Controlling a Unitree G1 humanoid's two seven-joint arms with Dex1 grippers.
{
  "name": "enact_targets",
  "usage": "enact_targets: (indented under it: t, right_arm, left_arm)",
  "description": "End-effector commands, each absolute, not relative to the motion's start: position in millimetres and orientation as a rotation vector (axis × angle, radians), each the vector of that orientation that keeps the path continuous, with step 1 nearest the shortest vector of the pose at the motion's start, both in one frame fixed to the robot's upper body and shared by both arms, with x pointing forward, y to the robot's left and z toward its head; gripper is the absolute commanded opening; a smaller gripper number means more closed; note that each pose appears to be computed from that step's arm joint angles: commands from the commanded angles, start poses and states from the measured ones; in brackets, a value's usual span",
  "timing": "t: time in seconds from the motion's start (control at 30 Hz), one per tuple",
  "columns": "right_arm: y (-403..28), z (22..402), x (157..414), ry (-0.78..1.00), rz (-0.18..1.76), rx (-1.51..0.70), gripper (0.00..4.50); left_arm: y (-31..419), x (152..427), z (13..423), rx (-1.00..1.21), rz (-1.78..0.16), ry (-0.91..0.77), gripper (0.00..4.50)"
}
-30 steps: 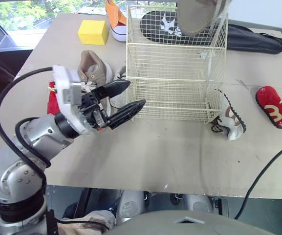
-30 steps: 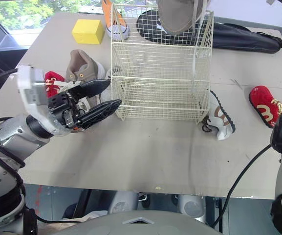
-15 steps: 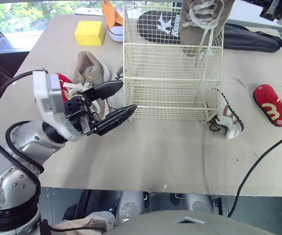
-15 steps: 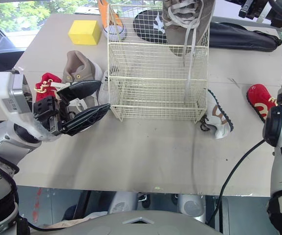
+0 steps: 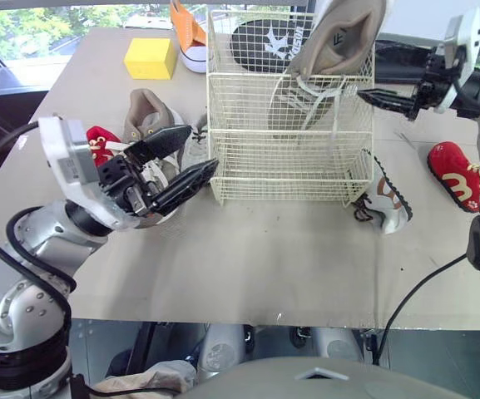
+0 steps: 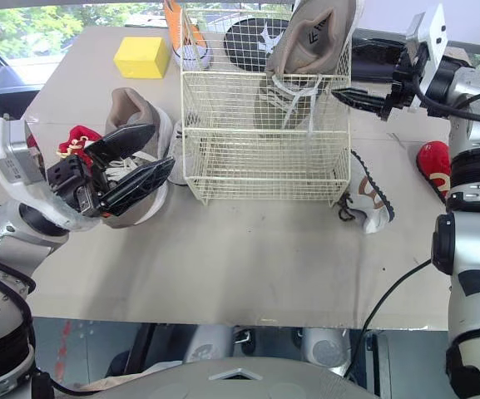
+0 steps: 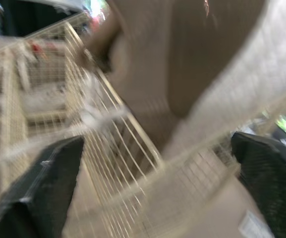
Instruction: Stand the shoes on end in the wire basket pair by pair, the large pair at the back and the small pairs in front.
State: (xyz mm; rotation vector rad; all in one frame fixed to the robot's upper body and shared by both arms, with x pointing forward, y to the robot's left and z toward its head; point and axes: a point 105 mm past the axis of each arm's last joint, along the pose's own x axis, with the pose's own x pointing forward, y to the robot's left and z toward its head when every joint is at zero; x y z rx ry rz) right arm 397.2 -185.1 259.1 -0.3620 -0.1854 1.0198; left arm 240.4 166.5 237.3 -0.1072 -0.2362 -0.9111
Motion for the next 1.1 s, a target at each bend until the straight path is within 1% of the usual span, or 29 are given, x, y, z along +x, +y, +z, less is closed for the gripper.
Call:
enact_targets:
  t: [0.03,0.1,0.17,0.23,0.27,0.3,0.37,0.47,0.57,0.67,0.77,0.83,0.97,1.07,1.1]
  right_arm:
    - [-201,295,386,-0.320,0.922,-0.464,4.47]
    - [-209,304,374,-0.353,0.892,-0.522,4.47]
    - [-211,300,352,-0.318,0.946,-0.570,4.47]
    - [-206,291,328,-0.260,1.034,-0.573,4.47]
    - [-201,285,312,-0.225,1.092,-0.571,4.47]
    - [-192,279,295,-0.203,1.146,-0.579,4.47]
    - [-174,273,269,-0.181,1.230,-0.577,4.47]
    - [-145,271,245,-0.218,1.285,-0.536,4.47]
    - [-128,265,233,-0.226,1.300,-0.522,4.47]
    - [-115,263,220,-0.230,1.319,-0.488,4.47]
    - [-109,266,208,-0.246,1.330,-0.463,4.47]
    - [-105,268,200,-0.253,1.342,-0.458,4.47]
    - [-100,268,194,-0.249,1.341,-0.447,4.47]
    - [-99,268,192,-0.240,1.336,-0.440,4.47]
    - [-99,268,192,-0.239,1.335,-0.439,4.49]
  left_arm:
    - [188,249,238,-0.102,-0.793,-0.243,4.29]
    - [213,260,233,-0.103,-0.672,-0.205,4.29]
    - [239,267,225,-0.115,-0.580,-0.128,4.29]
    - [260,273,220,-0.110,-0.511,-0.060,4.29]
    - [273,277,214,-0.111,-0.458,0.027,4.29]
    - [284,280,212,-0.115,-0.425,0.075,4.29]
    - [297,283,212,-0.170,-0.420,0.160,4.29]
    - [315,292,206,-0.246,-0.388,0.296,4.29]
    - [319,302,199,-0.286,-0.393,0.412,4.29]
    - [323,312,198,-0.324,-0.407,0.476,4.29]
    - [330,322,191,-0.297,-0.400,0.543,4.29]
    - [331,332,175,-0.241,-0.381,0.617,4.29]
    - [319,345,161,-0.219,-0.460,0.672,4.29]
    - [298,355,142,-0.199,-0.552,0.735,4.29]
    - [292,356,134,-0.193,-0.580,0.758,4.04]
